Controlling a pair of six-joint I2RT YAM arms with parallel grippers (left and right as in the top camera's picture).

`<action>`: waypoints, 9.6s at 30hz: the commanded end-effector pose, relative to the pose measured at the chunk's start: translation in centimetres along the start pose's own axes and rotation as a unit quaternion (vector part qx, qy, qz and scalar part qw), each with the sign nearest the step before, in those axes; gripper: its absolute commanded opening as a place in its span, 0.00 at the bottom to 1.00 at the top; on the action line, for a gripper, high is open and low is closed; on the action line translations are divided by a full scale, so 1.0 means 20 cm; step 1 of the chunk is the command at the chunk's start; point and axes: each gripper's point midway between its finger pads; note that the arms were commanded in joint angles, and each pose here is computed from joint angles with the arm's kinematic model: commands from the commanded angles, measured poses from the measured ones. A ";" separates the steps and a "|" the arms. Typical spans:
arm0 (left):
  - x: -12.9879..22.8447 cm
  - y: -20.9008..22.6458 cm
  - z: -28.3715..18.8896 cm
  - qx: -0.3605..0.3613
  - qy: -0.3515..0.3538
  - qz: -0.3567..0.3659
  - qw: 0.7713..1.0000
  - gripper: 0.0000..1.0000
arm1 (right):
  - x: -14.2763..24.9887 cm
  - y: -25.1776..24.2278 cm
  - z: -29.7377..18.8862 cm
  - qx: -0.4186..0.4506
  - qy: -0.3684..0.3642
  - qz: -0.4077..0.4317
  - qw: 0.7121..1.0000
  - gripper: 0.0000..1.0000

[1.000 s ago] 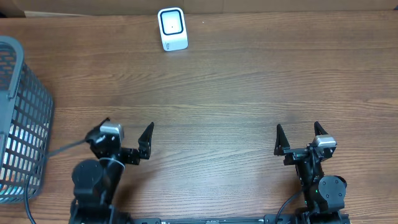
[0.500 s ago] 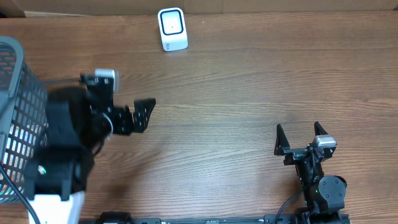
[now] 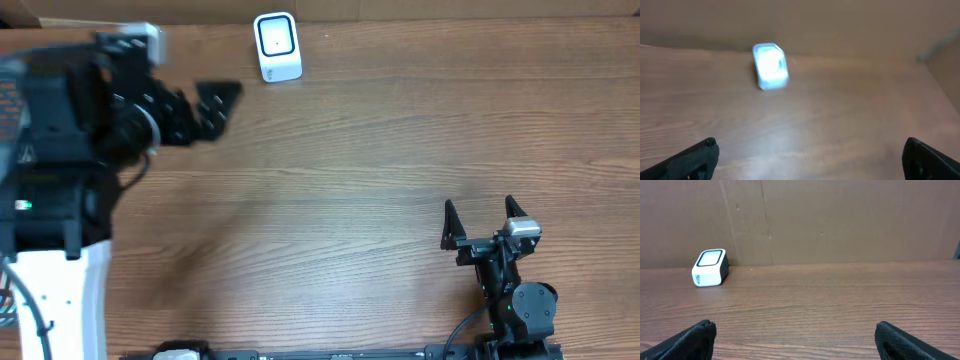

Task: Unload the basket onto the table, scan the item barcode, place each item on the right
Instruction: 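Swing the left gripper over the grey basket and reach inside, then grasp the clear plastic bag in the basket with the left gripper, then lift the clear bag out and carry it toward the scanner, then lower the clear bag onto the table center and release it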

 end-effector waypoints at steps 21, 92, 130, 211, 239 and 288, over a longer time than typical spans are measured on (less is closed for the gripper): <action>0.23 1.44 -0.91 -0.468 -0.070 -0.353 0.807 1.00 | 0.01 -0.01 0.00 0.006 -0.001 -0.001 1.000 1.00; 1.66 2.26 -0.04 -0.400 0.266 -0.356 0.802 0.62 | 0.01 -0.01 0.00 0.006 -0.001 -0.001 1.000 1.00; 1.31 2.22 -0.19 -0.373 0.287 -0.331 0.818 0.99 | 0.01 -0.01 0.00 0.006 -0.001 -0.001 1.000 1.00; -0.03 1.71 -0.17 -0.021 -0.023 -0.266 0.963 0.04 | 0.01 -0.01 0.00 0.006 -0.001 -0.001 1.000 1.00; -0.42 1.17 -0.48 0.029 -0.119 -0.176 0.977 0.04 | 0.01 -0.01 0.00 0.006 -0.001 -0.001 1.000 1.00; 1.19 -0.43 1.32 -0.097 0.489 0.016 0.867 0.04 | 0.01 -0.01 0.00 0.006 -0.001 -0.001 1.000 1.00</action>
Point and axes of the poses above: each gripper's point midway between its finger pads, its own z axis out along the fingers, its own y axis along the line the jaws close on, x = y × z, and after that the axes turned 3 degrees about z, right-handed
